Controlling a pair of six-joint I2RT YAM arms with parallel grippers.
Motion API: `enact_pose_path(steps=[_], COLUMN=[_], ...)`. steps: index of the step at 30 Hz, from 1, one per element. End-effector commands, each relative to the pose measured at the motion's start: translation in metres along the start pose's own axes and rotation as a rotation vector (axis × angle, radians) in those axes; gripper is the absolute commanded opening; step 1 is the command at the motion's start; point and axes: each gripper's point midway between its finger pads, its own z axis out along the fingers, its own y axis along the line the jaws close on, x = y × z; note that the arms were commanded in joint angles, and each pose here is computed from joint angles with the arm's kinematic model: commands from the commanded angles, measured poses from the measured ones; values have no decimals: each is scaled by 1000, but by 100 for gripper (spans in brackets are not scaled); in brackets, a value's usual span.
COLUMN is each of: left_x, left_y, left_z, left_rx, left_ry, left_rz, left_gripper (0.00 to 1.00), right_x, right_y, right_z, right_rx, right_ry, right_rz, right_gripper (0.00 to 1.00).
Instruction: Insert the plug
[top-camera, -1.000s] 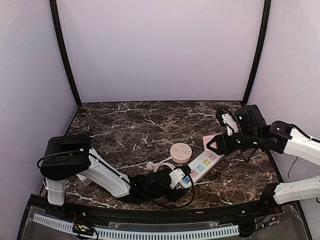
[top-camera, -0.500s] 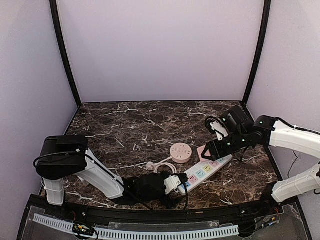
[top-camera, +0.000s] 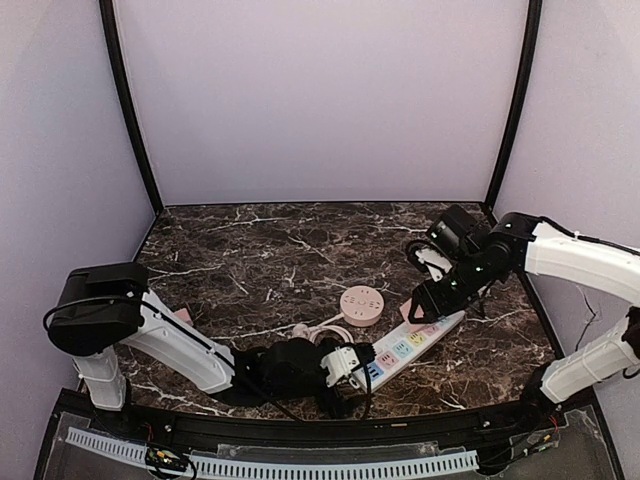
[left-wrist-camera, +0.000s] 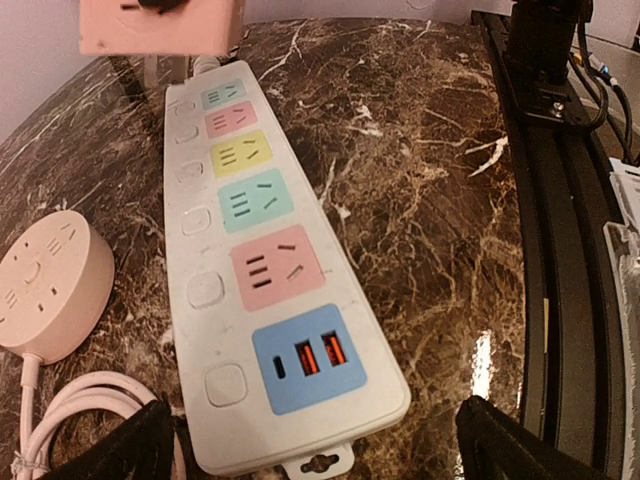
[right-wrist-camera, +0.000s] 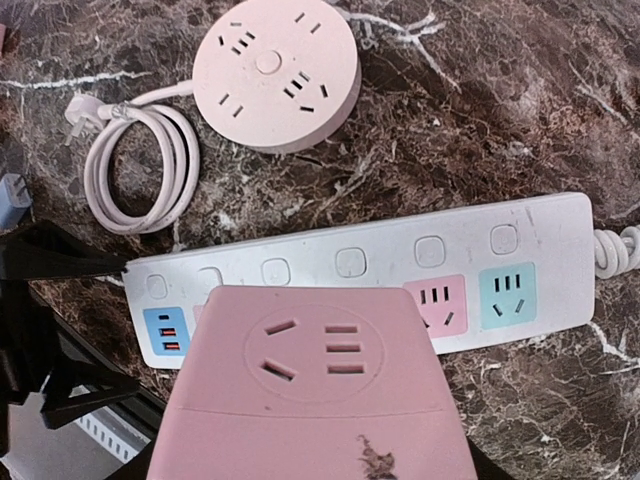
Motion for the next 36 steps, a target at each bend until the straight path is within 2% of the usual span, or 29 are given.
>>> enact_pose_path(steps=[1, 5, 9, 13, 17, 19, 26, 36], left_x=[-26, -46, -60, -65, -63, -63, -55, -52], left_y=[-1, 10, 28, 42, 53, 60, 82, 91], left_z=[-18, -24, -26, -28, -38, -43, -51, -51], left_rx=[15, -2, -3, -22, -22, -37, -125, -156], left_ry=[-35, -38, -56, -58, -69, -78, -71, -83], left_rz=[-17, -33, -129, -180, -213, -222, -247, -273], left_gripper=[99, 97, 89, 87, 97, 98, 99, 99], right_x=[11, 17, 14, 16, 15, 13, 9, 9], right_y=[0, -3, -7, -7, -6, -7, -9, -15], right_z=[2, 5, 4, 8, 14, 17, 32, 43], right_rx=[8, 22, 47, 48, 47, 51, 73, 110], right_ry=[82, 118, 110, 126, 137, 136, 150, 177], right_rz=[-16, -45, -53, -57, -63, -65, -68, -71], right_gripper=[0, 0, 0, 0, 0, 0, 0, 0])
